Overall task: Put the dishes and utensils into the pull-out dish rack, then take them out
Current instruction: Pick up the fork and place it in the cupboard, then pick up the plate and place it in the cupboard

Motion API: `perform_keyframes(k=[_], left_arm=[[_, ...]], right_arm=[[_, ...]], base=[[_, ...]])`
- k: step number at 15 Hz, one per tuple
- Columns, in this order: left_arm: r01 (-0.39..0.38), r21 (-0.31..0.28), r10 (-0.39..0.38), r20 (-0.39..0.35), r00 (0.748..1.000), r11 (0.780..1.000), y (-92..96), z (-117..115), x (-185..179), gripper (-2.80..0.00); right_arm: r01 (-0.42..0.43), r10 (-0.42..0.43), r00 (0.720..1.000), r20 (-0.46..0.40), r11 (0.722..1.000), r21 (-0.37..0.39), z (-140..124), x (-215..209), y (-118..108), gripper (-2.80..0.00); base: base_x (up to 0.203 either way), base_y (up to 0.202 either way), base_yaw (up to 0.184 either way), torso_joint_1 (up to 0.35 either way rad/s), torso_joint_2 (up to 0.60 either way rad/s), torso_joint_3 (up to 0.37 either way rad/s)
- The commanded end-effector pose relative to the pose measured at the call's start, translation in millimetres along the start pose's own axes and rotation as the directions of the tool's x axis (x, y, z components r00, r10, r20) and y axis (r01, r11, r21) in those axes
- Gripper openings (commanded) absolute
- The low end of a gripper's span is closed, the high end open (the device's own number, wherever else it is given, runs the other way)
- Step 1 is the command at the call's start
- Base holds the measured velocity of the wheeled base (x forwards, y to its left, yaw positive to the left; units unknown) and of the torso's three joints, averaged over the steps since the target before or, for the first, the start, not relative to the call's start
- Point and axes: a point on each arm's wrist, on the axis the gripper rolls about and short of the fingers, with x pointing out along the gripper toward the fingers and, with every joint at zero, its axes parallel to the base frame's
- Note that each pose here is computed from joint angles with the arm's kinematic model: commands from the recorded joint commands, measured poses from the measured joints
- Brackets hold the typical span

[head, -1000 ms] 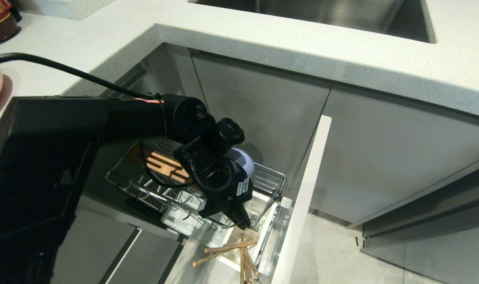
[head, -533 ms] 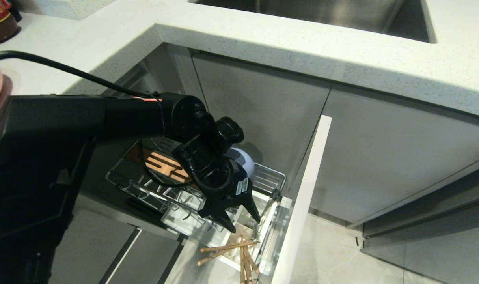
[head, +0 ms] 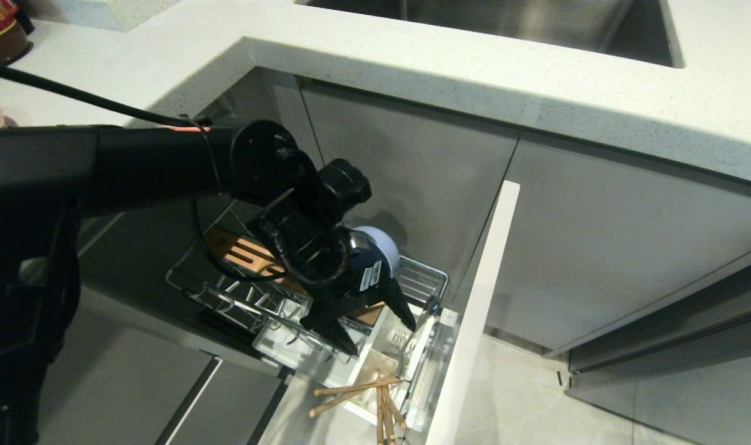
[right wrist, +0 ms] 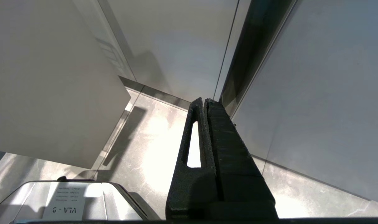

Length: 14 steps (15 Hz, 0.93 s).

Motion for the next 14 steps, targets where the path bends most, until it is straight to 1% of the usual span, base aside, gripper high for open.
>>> perform_keyframes(k=[1,2,4,6,8,9,10,12,13,14], left_arm=[[0.028,0.019,-0.029,0.042,0.999,0.999,-4.1,-13.2,-23.2,0.00],[0.044,0.035,-0.046,0.067,0.997,0.998,-6.1,-21.3,-36.3,-2.80],[0.067,0.063,-0.073,0.113,0.991,0.996,-8.6,-38.0,-60.6,-2.80],[0.094,0.099,-0.109,0.171,0.979,0.991,-10.5,-58.1,-87.1,-2.80],[0.119,0.135,-0.147,0.222,0.964,0.984,-10.8,-77.8,-110.5,-2.80],[0.135,0.158,-0.172,0.254,0.952,0.978,-10.3,-90.4,-124.4,-2.80],[0.154,0.189,-0.205,0.294,0.934,0.970,-9.1,-106.9,-141.5,-2.80],[0.187,0.261,-0.278,0.377,0.884,0.947,-4.3,-142.1,-174.4,-2.80],[0.197,0.300,-0.317,0.428,0.847,0.933,-0.6,-160.5,-190.8,-2.80],[0.203,0.334,-0.353,0.484,0.801,0.920,4.7,-178.3,-206.8,-2.80]], right_arm=[[0.001,-0.001,1.000,0.000,1.000,0.000,0.0,0.0,0.0,-2.80],[0.001,-0.001,1.000,0.000,1.000,0.000,0.0,0.0,0.0,-2.80],[0.000,0.000,1.000,0.000,1.000,0.000,0.0,0.0,0.0,-2.80],[0.001,-0.001,1.000,0.000,1.000,0.000,0.0,0.0,0.0,-2.80],[0.000,0.000,1.000,0.000,1.000,0.000,0.0,0.0,0.0,-2.80],[0.000,0.000,1.000,0.000,1.000,0.000,0.0,0.0,0.0,-2.80],[0.000,0.000,1.000,0.000,1.000,0.000,0.0,0.0,0.0,-2.80],[0.001,-0.001,1.000,0.000,1.000,0.000,0.0,0.0,0.0,-2.80],[0.001,-0.001,1.000,0.000,1.000,0.000,0.0,0.0,0.0,-2.80],[0.000,0.000,1.000,0.000,1.000,0.000,0.0,0.0,0.0,-2.80]], base=[[0.000,0.000,0.000,0.000,0.00,0.000],[0.000,0.000,0.000,0.000,0.00,0.000],[0.000,0.000,0.000,0.000,0.00,0.000],[0.000,0.000,0.000,0.000,0.00,0.000],[0.000,0.000,0.000,0.000,0.00,0.000],[0.000,0.000,0.000,0.000,0.00,0.000],[0.000,0.000,0.000,0.000,0.00,0.000],[0.000,0.000,0.000,0.000,0.00,0.000],[0.000,0.000,0.000,0.000,0.00,0.000],[0.000,0.000,0.000,0.000,0.00,0.000]])
